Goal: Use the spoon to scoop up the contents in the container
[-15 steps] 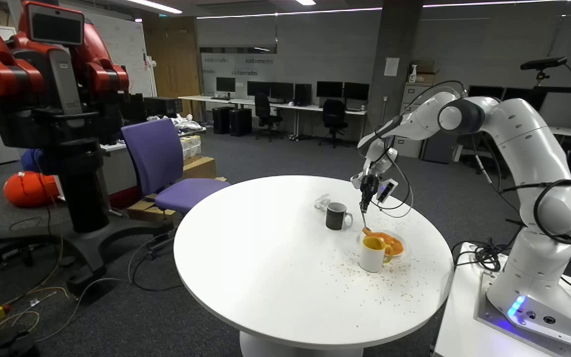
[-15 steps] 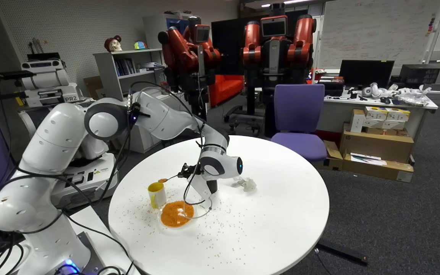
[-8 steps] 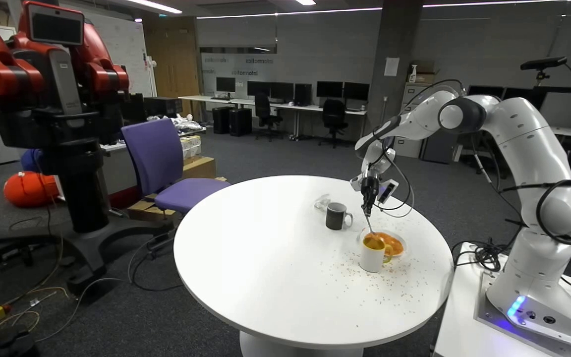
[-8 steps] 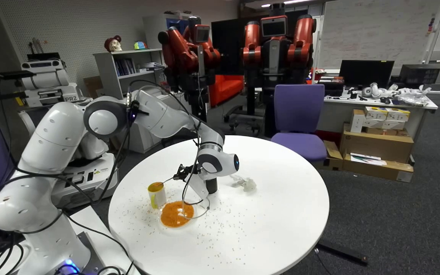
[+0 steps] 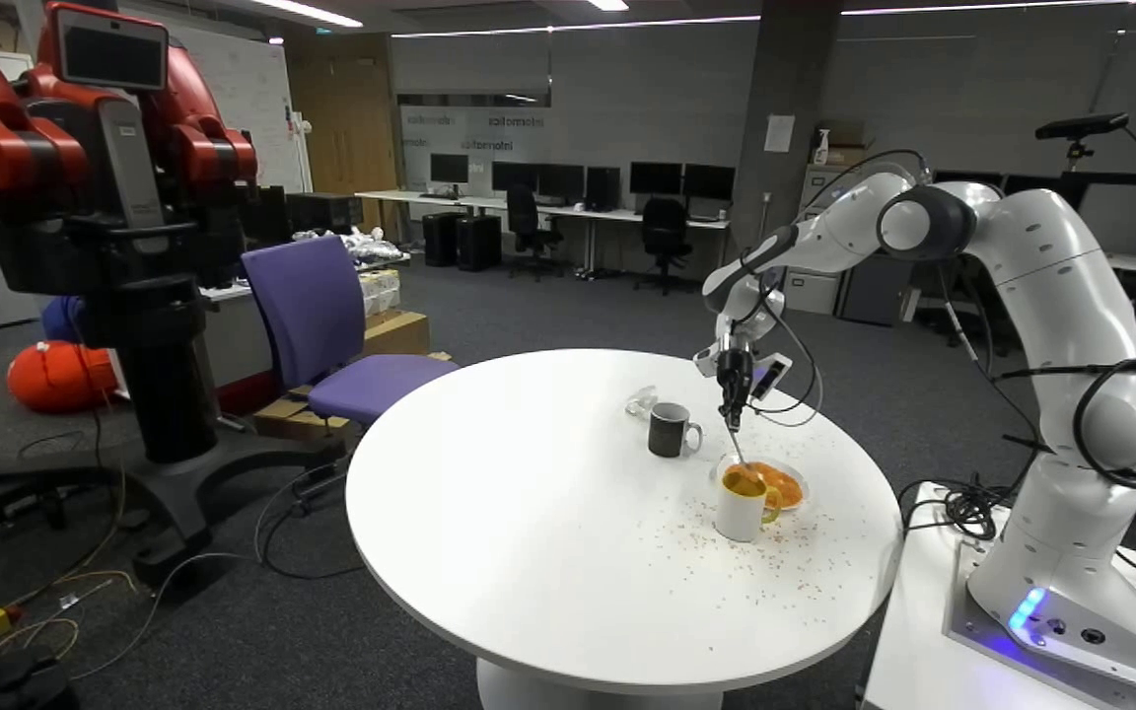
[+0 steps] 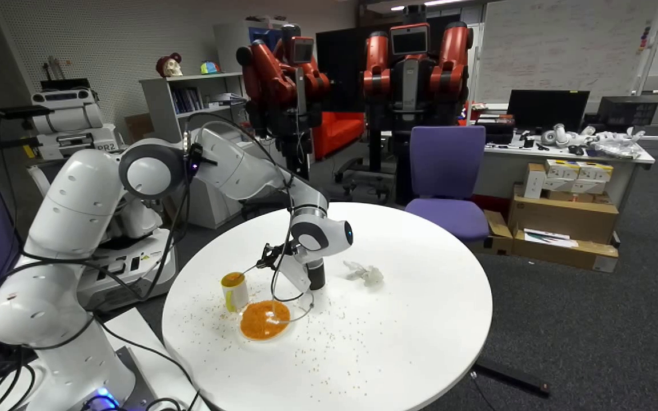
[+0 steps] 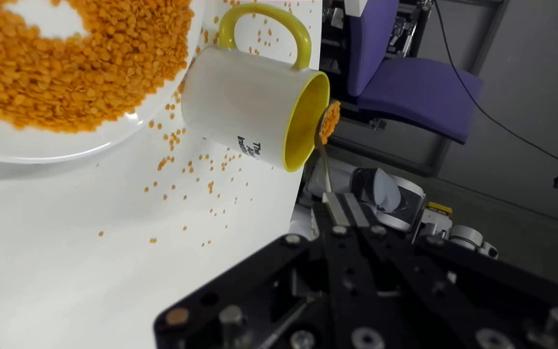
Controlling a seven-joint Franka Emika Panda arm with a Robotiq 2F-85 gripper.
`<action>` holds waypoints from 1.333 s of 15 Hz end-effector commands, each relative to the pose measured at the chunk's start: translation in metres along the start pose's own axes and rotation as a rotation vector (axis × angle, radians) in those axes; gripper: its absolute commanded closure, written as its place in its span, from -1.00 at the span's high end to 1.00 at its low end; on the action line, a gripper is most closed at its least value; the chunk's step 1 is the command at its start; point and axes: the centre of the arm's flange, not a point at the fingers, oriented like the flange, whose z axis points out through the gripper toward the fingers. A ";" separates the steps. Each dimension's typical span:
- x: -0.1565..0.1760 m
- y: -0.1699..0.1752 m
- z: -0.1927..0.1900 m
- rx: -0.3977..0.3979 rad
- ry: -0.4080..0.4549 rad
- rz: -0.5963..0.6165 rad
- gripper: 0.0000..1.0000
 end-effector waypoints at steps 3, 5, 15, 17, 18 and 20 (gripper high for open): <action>0.002 -0.026 0.009 -0.083 -0.009 0.009 -0.99; 0.003 -0.026 0.011 -0.093 -0.009 0.005 -0.99; 0.010 -0.040 0.025 -0.155 -0.025 -0.020 -0.99; 0.013 -0.043 0.028 -0.179 -0.034 -0.029 -0.99; 0.014 -0.045 0.030 -0.204 -0.043 -0.036 -0.99; 0.016 -0.048 0.032 -0.247 -0.064 -0.046 -0.99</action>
